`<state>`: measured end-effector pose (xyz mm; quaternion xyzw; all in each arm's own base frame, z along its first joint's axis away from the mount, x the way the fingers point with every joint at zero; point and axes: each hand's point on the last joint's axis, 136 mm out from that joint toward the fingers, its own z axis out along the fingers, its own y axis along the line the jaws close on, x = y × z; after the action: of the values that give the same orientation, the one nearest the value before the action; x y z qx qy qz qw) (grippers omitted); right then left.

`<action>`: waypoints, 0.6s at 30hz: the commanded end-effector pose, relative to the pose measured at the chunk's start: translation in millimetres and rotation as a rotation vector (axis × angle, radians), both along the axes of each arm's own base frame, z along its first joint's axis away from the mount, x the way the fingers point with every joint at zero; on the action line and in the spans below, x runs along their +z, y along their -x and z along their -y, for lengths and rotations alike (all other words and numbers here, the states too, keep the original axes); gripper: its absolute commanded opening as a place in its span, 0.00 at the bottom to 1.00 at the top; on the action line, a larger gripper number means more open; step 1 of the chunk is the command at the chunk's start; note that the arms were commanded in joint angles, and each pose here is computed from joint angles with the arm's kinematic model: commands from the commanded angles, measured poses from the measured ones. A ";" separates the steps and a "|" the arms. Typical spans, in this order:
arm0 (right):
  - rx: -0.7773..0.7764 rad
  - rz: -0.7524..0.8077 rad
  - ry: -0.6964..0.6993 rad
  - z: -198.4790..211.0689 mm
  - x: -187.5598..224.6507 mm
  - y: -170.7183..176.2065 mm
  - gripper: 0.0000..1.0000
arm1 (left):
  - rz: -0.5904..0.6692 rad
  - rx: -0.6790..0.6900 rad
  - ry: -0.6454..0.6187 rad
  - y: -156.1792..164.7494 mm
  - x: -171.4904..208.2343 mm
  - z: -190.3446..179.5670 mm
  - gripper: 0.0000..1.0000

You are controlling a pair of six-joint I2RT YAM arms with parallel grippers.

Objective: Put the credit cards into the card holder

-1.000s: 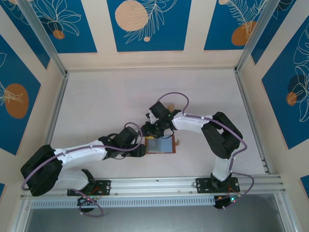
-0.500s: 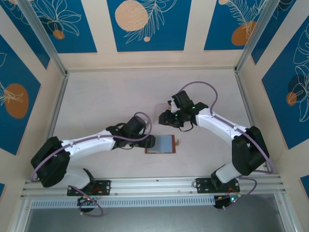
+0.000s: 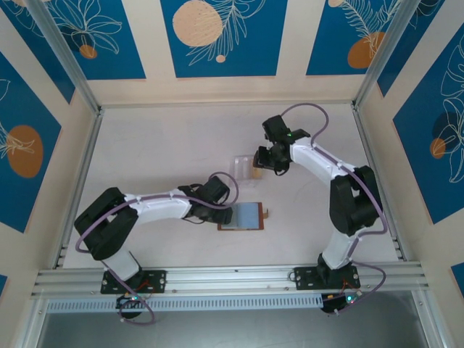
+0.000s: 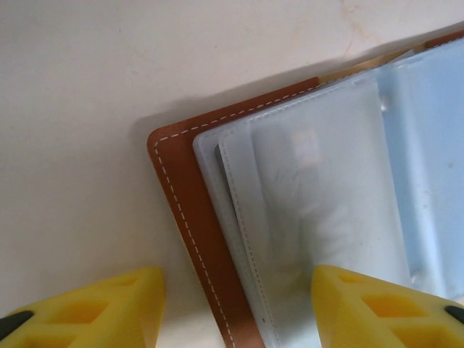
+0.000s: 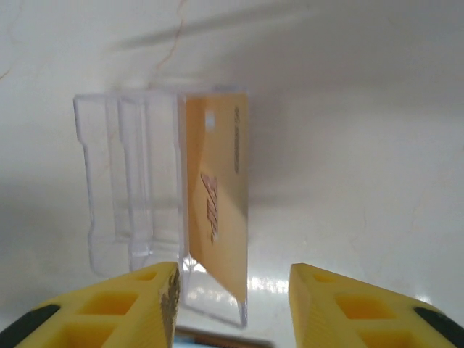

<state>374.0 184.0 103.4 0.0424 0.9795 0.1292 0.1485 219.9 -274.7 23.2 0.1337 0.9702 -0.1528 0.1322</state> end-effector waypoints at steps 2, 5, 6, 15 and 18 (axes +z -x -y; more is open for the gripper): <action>0.032 -0.025 0.059 -0.5 -6.9 -8.7 0.40 | -0.012 0.012 -0.035 4.5 -14.9 -12.7 0.52; 0.035 -0.039 0.064 -2.5 -12.7 -12.4 0.36 | -0.018 0.018 -0.034 7.0 -17.9 -14.6 0.50; 0.037 -0.045 0.066 -3.2 -15.0 -13.1 0.34 | -0.019 0.020 -0.029 7.6 -18.7 -14.4 0.49; 0.059 -0.043 0.074 -10.7 -12.0 -13.9 0.11 | -0.036 0.027 -0.018 10.3 -25.7 -13.2 0.47; 0.067 -0.036 0.092 -11.3 -8.0 -13.2 0.07 | -0.043 0.030 -0.014 10.8 -27.9 -12.4 0.47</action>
<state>390.2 193.0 84.7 0.0167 0.9870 0.0989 0.1257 221.7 -273.6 22.0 0.1235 0.9676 -0.1635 0.1477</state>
